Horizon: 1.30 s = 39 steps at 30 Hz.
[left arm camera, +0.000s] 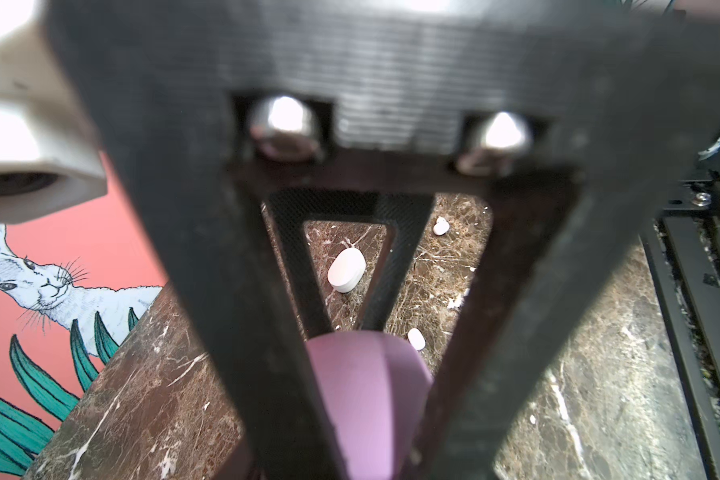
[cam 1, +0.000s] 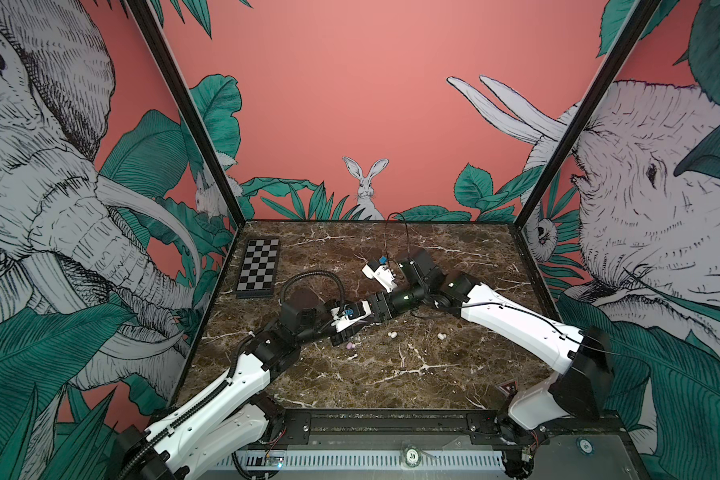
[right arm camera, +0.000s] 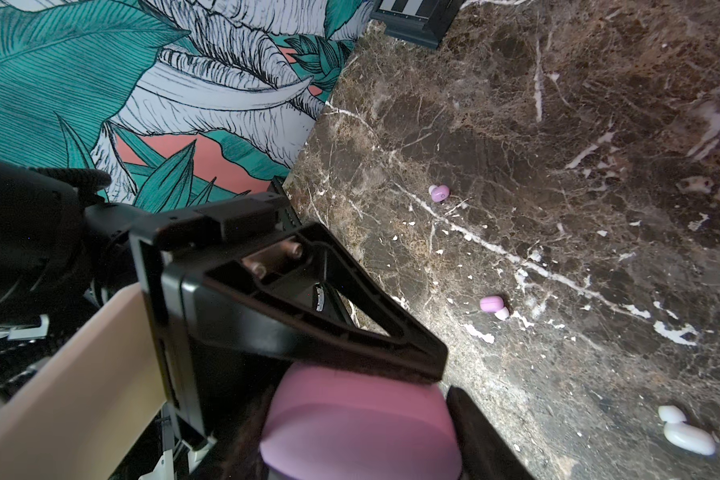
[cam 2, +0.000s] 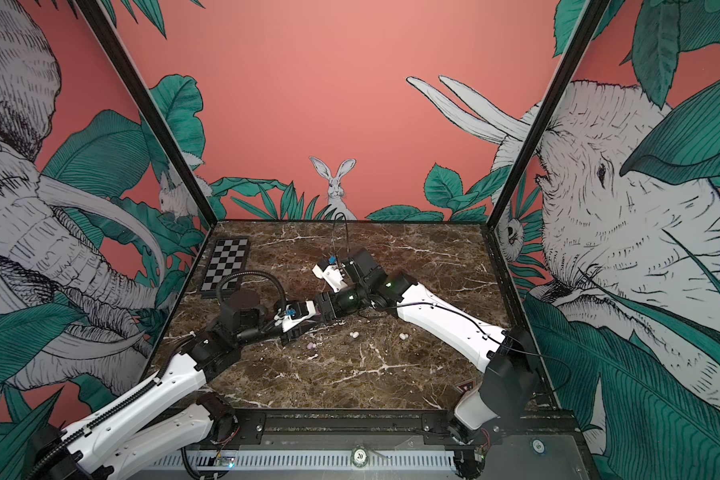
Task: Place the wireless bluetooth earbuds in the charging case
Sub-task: 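Close the left gripper on the case while the right gripper releases and withdraws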
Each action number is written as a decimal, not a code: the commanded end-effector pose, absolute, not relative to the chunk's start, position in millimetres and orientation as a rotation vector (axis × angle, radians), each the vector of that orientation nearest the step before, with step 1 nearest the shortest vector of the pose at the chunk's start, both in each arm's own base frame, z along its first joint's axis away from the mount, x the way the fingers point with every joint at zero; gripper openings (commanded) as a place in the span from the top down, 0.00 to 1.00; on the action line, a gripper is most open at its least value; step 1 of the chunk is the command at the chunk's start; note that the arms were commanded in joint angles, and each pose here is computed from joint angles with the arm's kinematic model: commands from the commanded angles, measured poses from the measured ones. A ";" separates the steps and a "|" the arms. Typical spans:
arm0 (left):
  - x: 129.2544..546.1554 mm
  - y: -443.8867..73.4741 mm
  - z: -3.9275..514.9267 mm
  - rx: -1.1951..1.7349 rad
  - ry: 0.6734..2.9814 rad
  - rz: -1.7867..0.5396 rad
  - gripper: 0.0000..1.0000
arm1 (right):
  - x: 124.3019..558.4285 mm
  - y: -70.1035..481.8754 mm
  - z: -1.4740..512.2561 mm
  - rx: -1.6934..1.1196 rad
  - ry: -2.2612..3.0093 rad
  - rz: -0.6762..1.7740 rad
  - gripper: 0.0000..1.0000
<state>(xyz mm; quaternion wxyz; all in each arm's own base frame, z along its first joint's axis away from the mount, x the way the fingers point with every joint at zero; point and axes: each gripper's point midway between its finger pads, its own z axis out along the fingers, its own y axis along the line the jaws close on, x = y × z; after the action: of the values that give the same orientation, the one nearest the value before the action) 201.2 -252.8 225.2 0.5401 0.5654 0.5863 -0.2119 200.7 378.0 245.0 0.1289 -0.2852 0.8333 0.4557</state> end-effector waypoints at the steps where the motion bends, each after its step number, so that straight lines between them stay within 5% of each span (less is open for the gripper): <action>1: 197.9 -253.8 234.0 1.348 1.346 -0.497 0.64 | 195.4 383.0 256.1 -0.853 2.370 1.364 1.00; 3: 198.2 -254.0 234.4 1.347 1.345 -0.495 0.68 | 194.9 384.1 256.0 -0.852 2.369 1.373 1.00; 7: 201.1 -253.0 239.0 1.338 1.337 -0.474 1.00 | 195.3 383.9 257.3 -0.844 2.361 1.374 1.00; 8: 202.2 -252.6 239.9 1.334 1.337 -0.466 1.00 | 195.9 383.4 258.0 -0.841 2.359 1.369 0.83; 12: 203.2 -250.7 244.3 1.316 1.327 -0.453 1.00 | 194.8 381.8 260.8 -0.839 2.352 1.371 0.40; 19: 202.1 -247.8 248.3 1.301 1.326 -0.445 1.00 | 206.8 363.7 267.1 -0.735 2.340 1.389 0.03; 26: 185.5 -249.2 255.9 1.324 1.358 -0.555 1.00 | 216.3 319.6 311.7 -0.700 2.160 1.314 0.02; 39: 150.3 -255.4 284.1 1.067 1.663 -1.089 1.00 | 162.9 282.7 357.5 -1.002 1.664 1.145 0.03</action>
<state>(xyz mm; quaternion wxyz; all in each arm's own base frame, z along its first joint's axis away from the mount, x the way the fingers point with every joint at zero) 165.1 -248.1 285.0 0.4951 0.4717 0.6373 -0.3553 167.9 281.6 347.4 0.3835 -0.3578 0.7033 0.4799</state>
